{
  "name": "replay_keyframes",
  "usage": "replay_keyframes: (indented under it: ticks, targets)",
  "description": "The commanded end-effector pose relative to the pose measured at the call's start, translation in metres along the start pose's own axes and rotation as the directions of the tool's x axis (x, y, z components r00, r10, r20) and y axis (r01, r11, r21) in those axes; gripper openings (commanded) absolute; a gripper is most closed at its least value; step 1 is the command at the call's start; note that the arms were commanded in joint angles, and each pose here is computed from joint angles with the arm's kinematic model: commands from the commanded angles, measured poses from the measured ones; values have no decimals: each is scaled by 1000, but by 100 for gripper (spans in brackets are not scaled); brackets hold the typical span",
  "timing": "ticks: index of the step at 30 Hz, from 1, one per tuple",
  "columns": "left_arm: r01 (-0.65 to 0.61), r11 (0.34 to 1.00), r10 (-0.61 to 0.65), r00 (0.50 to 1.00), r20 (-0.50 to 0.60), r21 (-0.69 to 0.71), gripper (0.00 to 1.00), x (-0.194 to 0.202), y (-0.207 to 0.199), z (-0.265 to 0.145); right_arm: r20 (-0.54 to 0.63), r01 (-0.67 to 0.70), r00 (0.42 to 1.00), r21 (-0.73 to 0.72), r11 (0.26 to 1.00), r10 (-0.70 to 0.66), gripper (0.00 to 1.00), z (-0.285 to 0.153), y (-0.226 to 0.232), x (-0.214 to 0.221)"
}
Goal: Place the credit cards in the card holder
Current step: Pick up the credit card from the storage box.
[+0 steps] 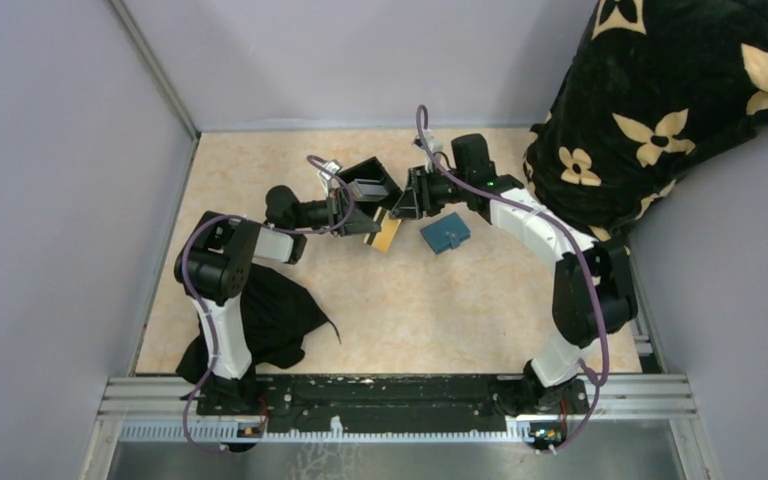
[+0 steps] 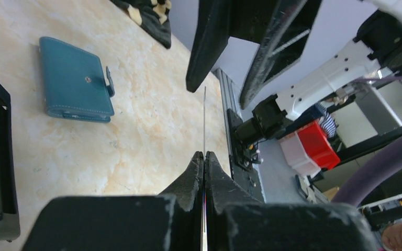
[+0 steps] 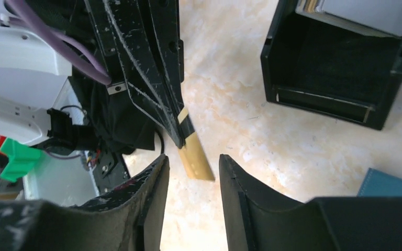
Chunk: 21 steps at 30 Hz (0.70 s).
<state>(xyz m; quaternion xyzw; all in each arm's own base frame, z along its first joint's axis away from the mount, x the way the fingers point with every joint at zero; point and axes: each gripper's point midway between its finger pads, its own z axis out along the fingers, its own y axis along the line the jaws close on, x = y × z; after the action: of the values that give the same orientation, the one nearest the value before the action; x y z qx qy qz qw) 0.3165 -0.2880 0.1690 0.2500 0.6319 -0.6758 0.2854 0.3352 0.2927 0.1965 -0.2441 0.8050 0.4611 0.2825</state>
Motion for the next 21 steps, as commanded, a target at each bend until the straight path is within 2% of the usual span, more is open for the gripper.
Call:
replay_keyframes:
  ticks: [1,7,15,21]
  targets:
    - [-48,997,39,989,145,57,0,-26,-18,-2,154,125,979,68,990,-134,42,-27,14,-35]
    - [-4,1000,3,963,269,2,0,-42,-14,-2,241,91,964,101,991,-113,44,-28,4,-21]
    - [69,997,-51,940,338,-40,0,-47,-11,2,326,62,942,49,997,-75,45,-22,5,-21]
    - [110,993,-91,934,344,-35,0,-45,-8,10,370,39,928,17,999,-43,44,-18,5,-27]
